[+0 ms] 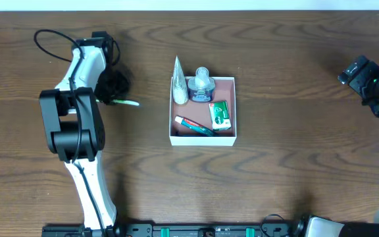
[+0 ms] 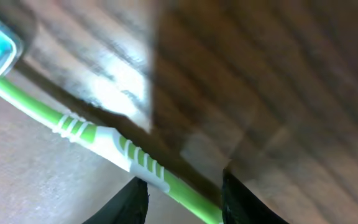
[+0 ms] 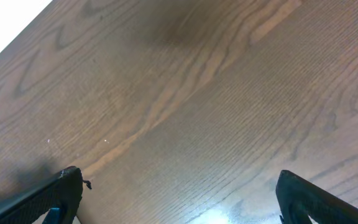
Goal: Pack container
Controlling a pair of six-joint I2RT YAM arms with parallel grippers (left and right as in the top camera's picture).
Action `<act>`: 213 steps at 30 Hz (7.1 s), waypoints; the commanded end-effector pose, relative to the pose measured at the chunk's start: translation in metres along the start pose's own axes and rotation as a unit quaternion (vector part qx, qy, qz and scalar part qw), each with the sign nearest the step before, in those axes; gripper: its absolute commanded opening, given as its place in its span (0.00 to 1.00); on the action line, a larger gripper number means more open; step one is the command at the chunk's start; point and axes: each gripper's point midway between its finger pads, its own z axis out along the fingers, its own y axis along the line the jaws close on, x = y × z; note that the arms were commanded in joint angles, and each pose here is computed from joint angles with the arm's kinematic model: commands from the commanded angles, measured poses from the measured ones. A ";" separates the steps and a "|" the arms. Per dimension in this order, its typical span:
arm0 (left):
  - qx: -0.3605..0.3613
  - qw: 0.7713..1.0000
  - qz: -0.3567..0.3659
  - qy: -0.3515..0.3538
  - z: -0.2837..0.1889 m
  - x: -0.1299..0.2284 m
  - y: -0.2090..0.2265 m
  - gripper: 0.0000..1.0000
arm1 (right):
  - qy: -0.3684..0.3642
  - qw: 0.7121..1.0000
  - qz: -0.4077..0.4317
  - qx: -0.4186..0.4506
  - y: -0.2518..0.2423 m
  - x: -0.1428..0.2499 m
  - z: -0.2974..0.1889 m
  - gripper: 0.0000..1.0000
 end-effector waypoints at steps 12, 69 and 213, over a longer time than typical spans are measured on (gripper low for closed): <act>-0.031 0.999 0.008 0.033 0.074 0.030 0.020 0.09 | -0.004 1.000 0.006 -0.002 0.001 -0.003 -0.002 0.99; 0.110 0.495 0.841 -0.191 -0.218 0.251 -0.108 0.06 | -0.004 1.000 0.006 -0.002 0.001 -0.003 -0.002 0.99; 0.324 0.621 0.249 -0.668 -0.199 0.186 0.077 0.98 | -0.004 1.000 0.006 -0.002 0.001 -0.003 -0.002 0.99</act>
